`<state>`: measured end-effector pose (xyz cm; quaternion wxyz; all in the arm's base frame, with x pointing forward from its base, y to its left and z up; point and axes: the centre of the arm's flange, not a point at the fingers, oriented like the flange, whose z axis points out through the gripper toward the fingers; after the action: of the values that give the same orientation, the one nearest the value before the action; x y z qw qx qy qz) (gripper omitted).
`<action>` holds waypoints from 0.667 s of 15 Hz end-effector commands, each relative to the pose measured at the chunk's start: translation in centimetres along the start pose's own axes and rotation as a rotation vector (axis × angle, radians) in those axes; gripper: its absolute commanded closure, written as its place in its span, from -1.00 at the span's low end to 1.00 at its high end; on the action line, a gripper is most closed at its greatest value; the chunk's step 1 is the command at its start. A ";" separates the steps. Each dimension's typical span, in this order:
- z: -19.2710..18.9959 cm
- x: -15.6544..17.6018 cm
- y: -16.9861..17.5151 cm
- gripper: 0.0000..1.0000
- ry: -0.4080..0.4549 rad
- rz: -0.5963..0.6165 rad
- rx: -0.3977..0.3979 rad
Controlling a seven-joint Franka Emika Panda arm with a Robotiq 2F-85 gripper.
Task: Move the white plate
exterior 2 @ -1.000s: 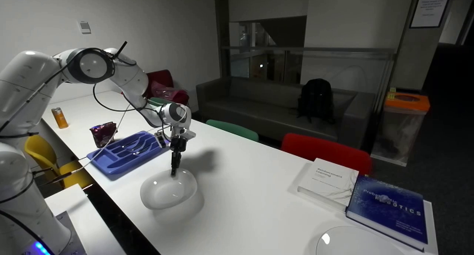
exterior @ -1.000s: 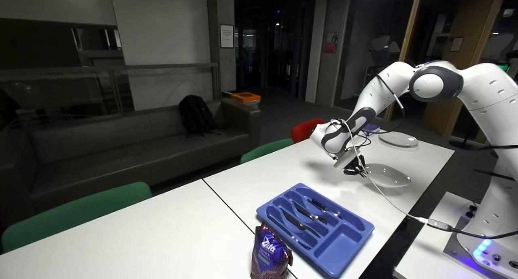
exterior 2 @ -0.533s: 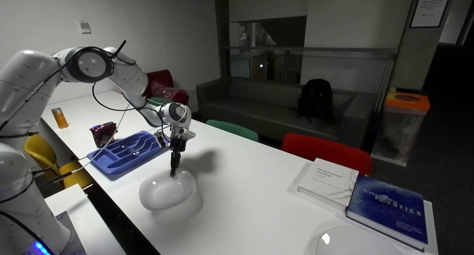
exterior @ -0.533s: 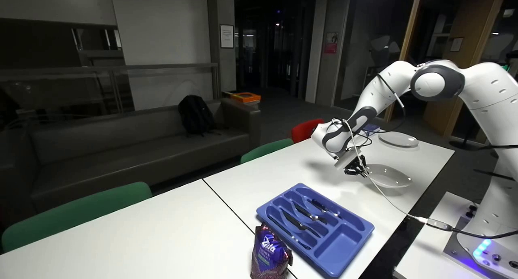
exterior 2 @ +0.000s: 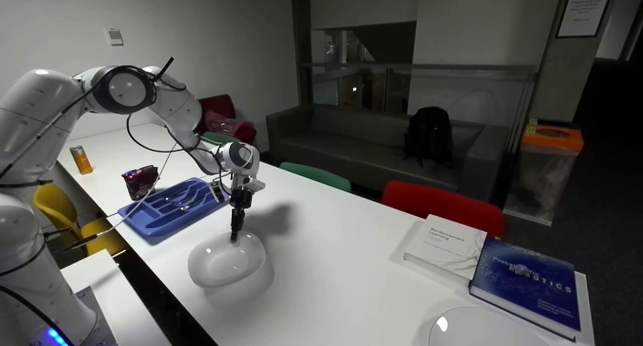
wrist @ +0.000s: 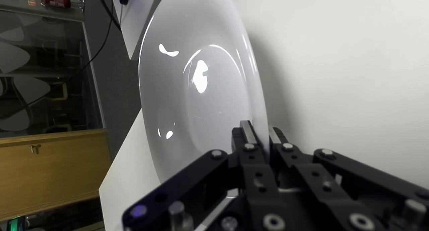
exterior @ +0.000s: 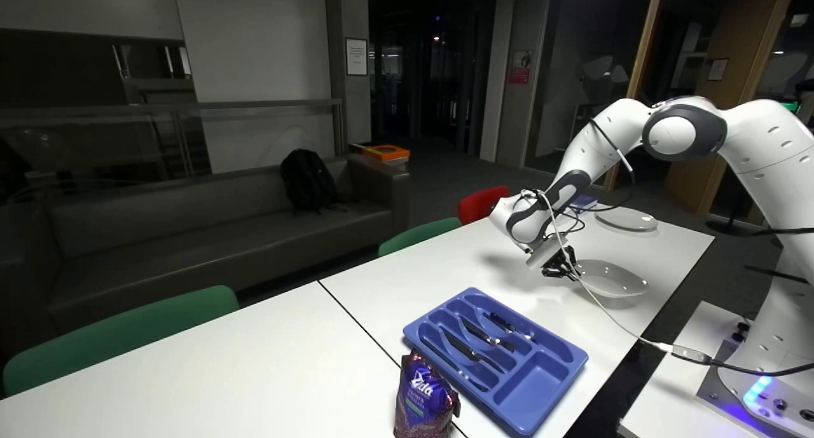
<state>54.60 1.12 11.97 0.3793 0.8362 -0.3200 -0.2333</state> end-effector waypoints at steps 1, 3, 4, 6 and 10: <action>0.7 0.4 1.7 0.95 -0.023 0.031 -0.014; 1.3 0.9 2.5 0.95 -0.031 0.042 -0.013; 1.7 1.2 2.8 0.95 -0.036 0.050 -0.010; 2.6 2.0 3.5 0.95 -0.044 0.064 -0.003; 4.7 4.0 4.6 0.95 -0.062 0.087 0.026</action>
<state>54.05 -4.01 11.48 0.3798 0.8191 -0.3558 -0.2414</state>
